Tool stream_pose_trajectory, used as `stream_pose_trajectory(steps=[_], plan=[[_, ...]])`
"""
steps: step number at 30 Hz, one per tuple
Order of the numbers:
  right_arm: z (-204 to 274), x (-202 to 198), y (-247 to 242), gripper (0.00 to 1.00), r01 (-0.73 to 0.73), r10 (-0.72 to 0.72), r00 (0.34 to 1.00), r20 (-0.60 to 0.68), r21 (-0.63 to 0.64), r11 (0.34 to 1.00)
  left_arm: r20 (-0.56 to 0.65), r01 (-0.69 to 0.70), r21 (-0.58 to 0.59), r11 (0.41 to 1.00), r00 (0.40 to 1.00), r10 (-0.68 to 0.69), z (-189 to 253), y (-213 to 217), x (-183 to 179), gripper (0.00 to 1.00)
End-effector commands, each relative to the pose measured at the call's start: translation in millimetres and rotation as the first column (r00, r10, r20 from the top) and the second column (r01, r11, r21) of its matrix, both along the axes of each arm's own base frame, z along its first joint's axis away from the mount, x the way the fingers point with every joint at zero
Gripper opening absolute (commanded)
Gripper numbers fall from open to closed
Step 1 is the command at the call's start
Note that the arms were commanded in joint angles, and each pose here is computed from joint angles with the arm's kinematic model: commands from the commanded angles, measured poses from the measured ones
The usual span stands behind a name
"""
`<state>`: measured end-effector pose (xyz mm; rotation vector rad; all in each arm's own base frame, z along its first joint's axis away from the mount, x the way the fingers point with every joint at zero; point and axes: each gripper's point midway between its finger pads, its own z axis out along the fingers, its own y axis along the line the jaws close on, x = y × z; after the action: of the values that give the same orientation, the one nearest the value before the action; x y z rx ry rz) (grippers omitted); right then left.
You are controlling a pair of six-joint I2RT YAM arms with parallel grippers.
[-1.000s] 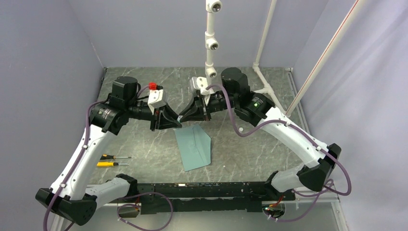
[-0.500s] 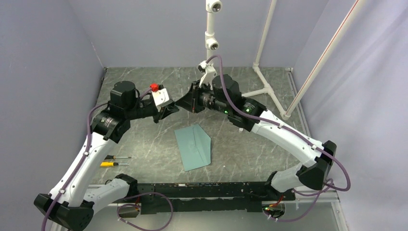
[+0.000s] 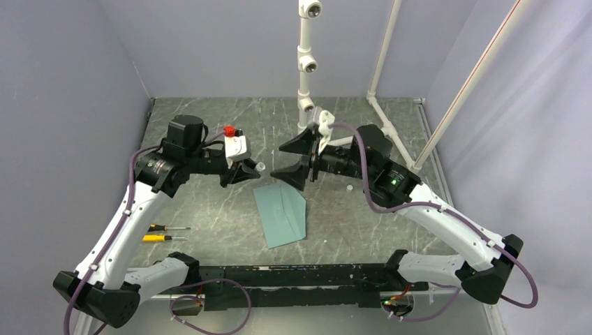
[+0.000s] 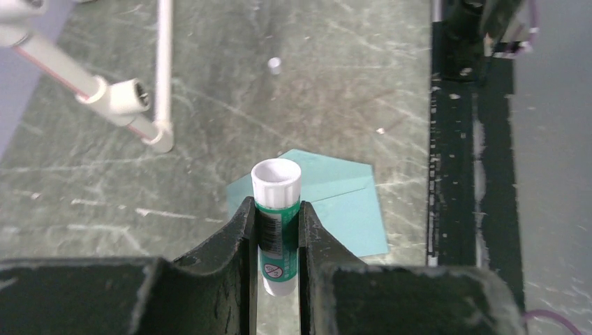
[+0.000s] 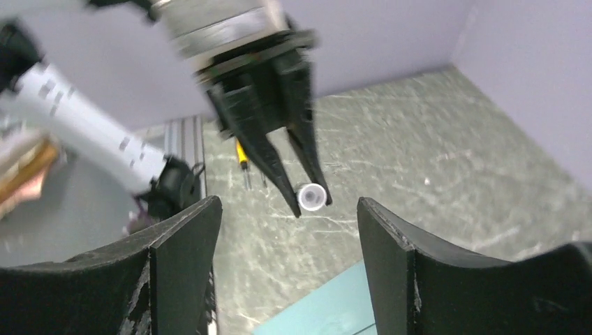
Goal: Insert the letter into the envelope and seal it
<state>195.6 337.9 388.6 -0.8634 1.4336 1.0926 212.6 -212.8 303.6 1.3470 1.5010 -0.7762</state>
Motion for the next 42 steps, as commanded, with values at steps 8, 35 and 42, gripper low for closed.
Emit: stream_pose_trajectory(steps=[8,35,42], plan=[[-5.0,-36.7,20.5,0.63,-0.359,0.434,0.821,0.371,-0.256,0.898,-0.056,0.252,-0.114,0.961,0.964,-0.259,28.3,-14.0,-48.3,0.03],[-3.5,-34.8,40.1,0.31,-0.419,0.469,0.817,0.337,-0.212,0.883,-0.002,0.250,-0.129,0.960,0.968,-0.253,38.6,-14.8,-47.1,0.03],[7.9,-10.6,44.2,0.00,-0.276,0.294,0.908,0.299,-0.104,0.956,0.092,0.123,-0.109,0.986,0.989,-0.113,37.1,-11.4,-18.6,0.03]])
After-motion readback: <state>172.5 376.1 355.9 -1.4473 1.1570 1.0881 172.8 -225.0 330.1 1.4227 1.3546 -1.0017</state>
